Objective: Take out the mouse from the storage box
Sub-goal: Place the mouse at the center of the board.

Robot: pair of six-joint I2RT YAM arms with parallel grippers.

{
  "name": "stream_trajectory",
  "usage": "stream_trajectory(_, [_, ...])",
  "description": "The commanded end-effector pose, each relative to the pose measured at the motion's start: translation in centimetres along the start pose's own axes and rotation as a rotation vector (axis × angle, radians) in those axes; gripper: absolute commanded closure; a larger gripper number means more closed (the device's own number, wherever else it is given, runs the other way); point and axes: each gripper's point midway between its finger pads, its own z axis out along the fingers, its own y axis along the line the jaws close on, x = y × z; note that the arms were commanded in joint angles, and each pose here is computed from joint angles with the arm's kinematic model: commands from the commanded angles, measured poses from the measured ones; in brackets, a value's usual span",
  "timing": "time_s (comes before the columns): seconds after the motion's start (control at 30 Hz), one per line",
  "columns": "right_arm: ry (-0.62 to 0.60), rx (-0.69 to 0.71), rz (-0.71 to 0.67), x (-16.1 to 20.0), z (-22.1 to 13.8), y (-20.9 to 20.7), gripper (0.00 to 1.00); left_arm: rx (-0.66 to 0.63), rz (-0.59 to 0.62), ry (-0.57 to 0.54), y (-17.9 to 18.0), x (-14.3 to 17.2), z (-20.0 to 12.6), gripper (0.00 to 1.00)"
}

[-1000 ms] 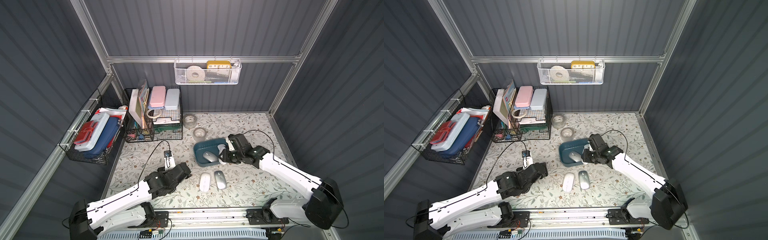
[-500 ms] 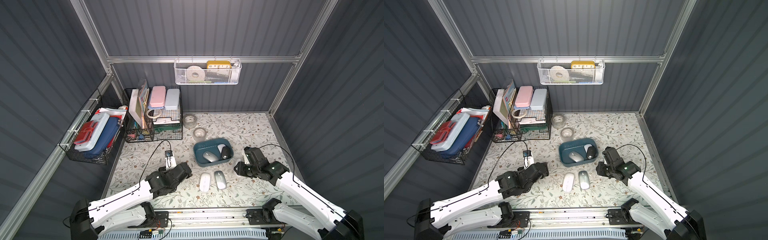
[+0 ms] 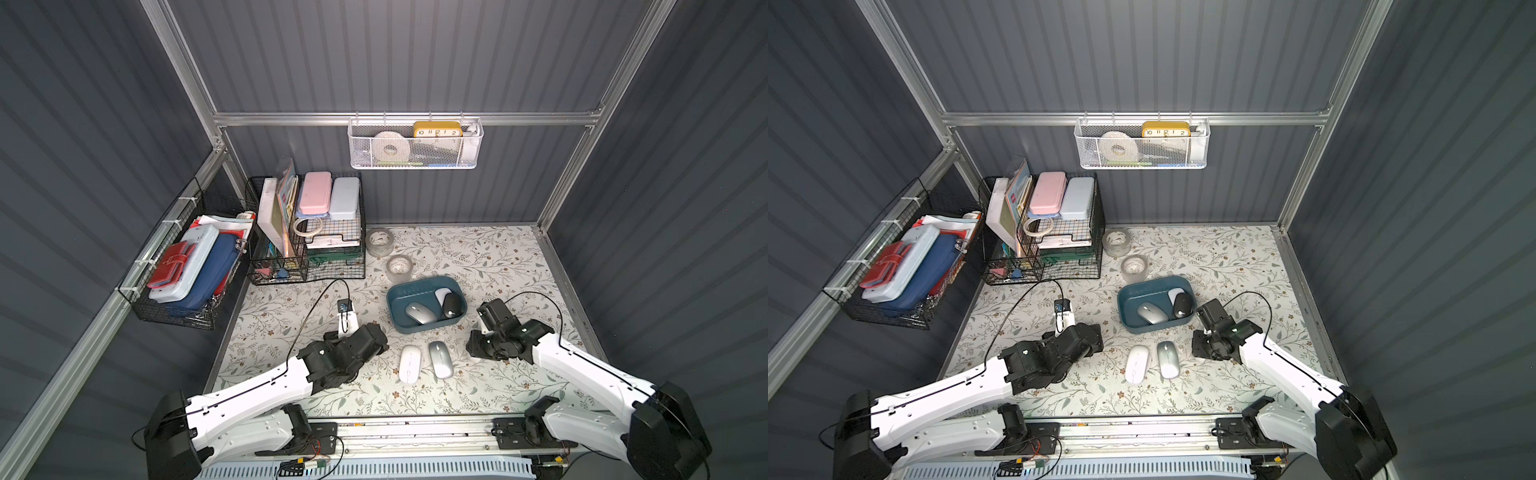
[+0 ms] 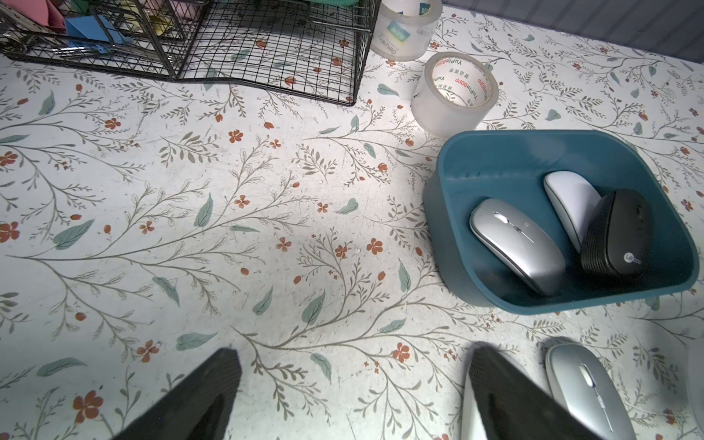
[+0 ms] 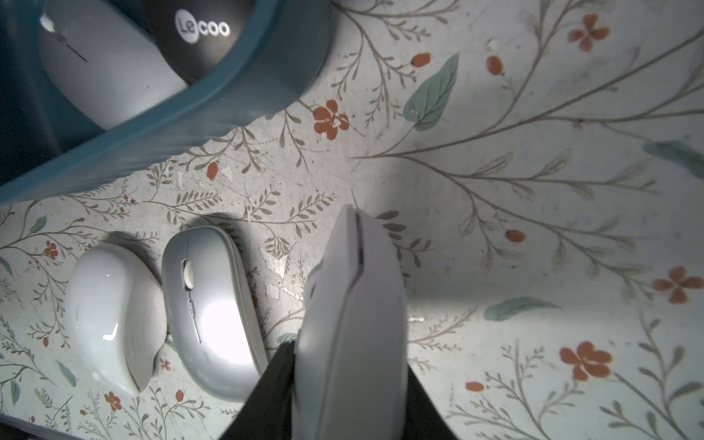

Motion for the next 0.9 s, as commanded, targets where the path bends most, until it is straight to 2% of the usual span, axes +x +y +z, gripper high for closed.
stream_trajectory(0.0, [-0.046,-0.032,-0.032,-1.7,0.6,1.1,0.69,0.014,0.017,-0.002,-0.5,-0.4,0.0,0.0])
stream_trajectory(0.33, [0.058,-0.091,-0.062,-1.2,2.8,2.9,0.67,0.011,0.026,0.004,-0.8,-0.3,0.3,0.01])
stream_trajectory(0.57, [0.098,-0.061,-0.035,-0.3,3.9,2.0,0.57,0.011,0.026,0.013,-0.9,-0.1,0.5,0.0])
stream_trajectory(0.7, [0.099,-0.074,0.0,0.0,4.1,1.6,0.43,0.013,0.022,0.013,-0.7,0.1,0.4,0.0])
stream_trajectory(0.87, [0.071,-0.071,0.035,-0.3,3.4,0.7,0.41,0.011,0.02,0.017,-0.5,0.3,0.5,0.0])
